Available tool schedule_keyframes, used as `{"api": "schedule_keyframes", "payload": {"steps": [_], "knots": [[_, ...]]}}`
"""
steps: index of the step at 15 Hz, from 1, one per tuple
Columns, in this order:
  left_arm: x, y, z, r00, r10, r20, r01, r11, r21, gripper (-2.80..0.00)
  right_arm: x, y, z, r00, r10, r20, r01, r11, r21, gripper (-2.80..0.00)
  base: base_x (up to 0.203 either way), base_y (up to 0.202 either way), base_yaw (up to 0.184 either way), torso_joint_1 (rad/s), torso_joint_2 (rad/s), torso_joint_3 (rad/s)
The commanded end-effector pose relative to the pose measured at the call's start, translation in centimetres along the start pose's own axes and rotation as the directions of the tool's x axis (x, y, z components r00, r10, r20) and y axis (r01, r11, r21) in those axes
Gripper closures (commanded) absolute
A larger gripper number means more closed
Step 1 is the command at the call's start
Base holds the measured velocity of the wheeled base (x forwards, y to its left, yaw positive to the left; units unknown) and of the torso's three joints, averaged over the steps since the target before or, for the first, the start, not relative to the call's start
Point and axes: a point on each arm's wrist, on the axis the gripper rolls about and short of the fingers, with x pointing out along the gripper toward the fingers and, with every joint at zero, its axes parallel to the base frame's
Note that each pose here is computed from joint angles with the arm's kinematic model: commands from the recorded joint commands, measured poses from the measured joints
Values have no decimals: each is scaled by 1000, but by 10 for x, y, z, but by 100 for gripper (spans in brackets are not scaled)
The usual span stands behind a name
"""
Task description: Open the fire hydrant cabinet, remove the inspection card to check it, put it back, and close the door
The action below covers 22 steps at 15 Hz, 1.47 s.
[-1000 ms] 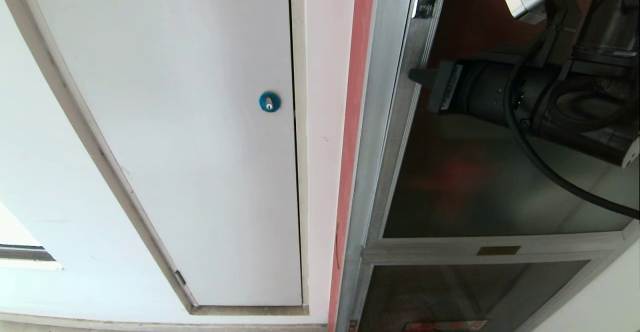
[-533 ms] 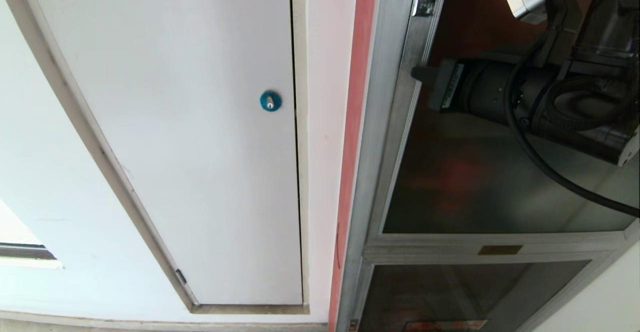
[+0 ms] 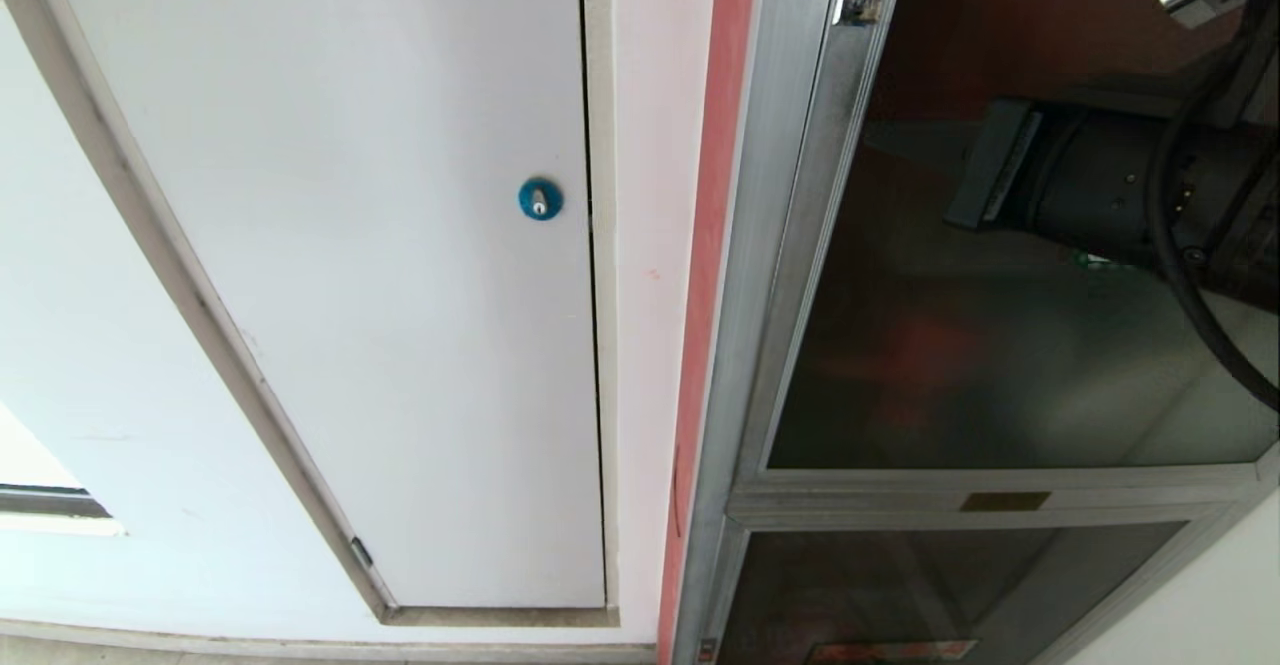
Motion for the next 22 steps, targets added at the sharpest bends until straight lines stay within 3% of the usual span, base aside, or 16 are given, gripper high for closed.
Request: {"api": "schedule_keyframes", "payload": {"steps": [1, 6, 13, 22], "knots": [[0, 0, 0, 1000, 0, -1, 0, 1000, 0, 0, -17, 8, 13, 998, 44, 49, -45, 999, 6, 0, 0, 0, 0, 0, 0, 0], [0, 0, 0, 1000, 0, -1, 0, 1000, 0, 0, -25, 16, 40, 991, 77, 110, -79, 997, 13, 0, 0, 0, 0, 0, 0, 0], [0, 0, 0, 1000, 0, -1, 0, 1000, 0, 0, -26, 21, 84, 997, 65, 35, -68, 991, 114, 0, 0, 0, 0, 0, 0, 0], [0, 0, 0, 1000, 0, -1, 0, 1000, 0, 0, 10, 25, 89, 998, 53, 41, -58, 992, 116, 0, 0, 0, 0, 0, 0, 0]]}}
